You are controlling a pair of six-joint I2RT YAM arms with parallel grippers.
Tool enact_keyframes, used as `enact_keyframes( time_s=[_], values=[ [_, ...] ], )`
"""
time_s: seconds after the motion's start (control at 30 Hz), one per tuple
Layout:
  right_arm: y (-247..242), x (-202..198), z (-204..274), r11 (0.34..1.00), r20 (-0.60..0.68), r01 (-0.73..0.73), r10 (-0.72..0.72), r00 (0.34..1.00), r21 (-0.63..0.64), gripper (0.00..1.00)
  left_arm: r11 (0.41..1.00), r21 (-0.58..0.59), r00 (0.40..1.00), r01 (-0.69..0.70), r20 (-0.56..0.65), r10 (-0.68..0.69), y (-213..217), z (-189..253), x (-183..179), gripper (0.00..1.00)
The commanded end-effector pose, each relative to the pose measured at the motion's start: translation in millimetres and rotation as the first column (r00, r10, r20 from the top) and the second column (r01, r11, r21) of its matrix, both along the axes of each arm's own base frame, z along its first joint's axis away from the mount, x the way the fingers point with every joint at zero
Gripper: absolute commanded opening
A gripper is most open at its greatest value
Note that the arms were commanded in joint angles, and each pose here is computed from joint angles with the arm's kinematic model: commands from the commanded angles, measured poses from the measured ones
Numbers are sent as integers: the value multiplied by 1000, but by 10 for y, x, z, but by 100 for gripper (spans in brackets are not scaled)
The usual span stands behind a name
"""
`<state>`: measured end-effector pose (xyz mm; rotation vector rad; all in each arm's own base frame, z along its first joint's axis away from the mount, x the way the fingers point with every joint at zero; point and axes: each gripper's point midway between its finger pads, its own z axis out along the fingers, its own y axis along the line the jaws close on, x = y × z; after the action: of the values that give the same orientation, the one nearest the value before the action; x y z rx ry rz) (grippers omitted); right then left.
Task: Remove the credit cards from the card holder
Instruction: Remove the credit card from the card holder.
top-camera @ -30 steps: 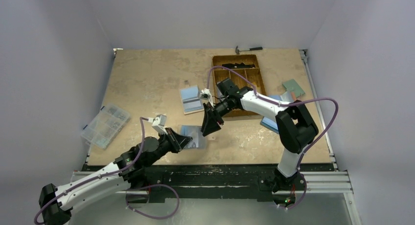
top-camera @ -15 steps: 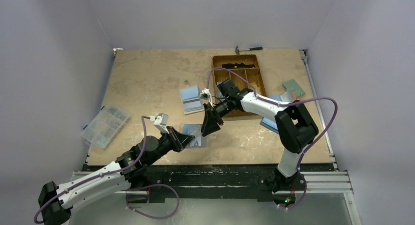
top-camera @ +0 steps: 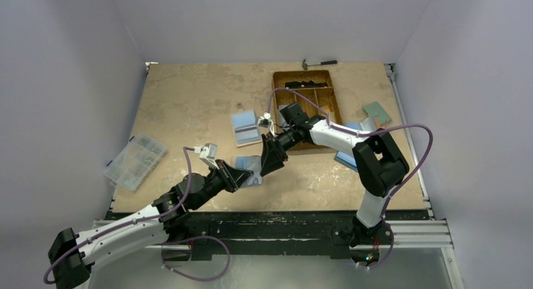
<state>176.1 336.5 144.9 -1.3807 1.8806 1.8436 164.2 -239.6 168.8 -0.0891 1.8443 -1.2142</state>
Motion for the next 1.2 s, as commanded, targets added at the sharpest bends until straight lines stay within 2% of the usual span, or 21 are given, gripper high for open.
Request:
enact_keyframes(
  time_s=[0.0,0.13,0.2,0.3,0.33,0.43,0.57,0.67,0.77,0.9,1.17],
  values=[
    [0,-66,263,994,-19,-42,44,999,97,46,996,-88,996,8,84,-1,-55,312,43,0],
    [12,-62,262,995,-38,-39,43,998,95,36,996,-92,996,-2,84,9,-35,308,50,0],
    [19,-55,248,995,-57,-35,40,998,91,25,996,-88,997,-5,78,12,-31,288,53,0],
    [30,-53,231,996,-81,-33,40,996,86,2,997,-81,998,-7,67,13,-25,262,51,0],
    [33,-47,231,996,-82,-31,38,996,85,0,997,-80,998,-11,61,16,-18,256,52,0],
    [38,9,178,998,-68,-3,8,998,63,0,997,-68,998,-31,45,35,23,230,63,1],
    [18,87,103,999,-64,30,-27,998,39,0,997,-43,998,-60,21,61,100,194,66,23],
    [14,120,54,999,-62,44,-43,997,24,0,997,-37,997,-74,10,74,149,176,57,26],
    [15,138,5,999,-65,52,-51,997,11,0,995,-33,996,-93,2,93,199,148,60,24],
    [14,164,-60,998,-54,61,-61,997,-9,0,993,-30,994,-112,-2,112,255,109,61,1],
    [-99,245,-289,997,38,37,-35,999,-72,0,980,8,979,-199,-36,199,472,-94,85,0]
  ],
)
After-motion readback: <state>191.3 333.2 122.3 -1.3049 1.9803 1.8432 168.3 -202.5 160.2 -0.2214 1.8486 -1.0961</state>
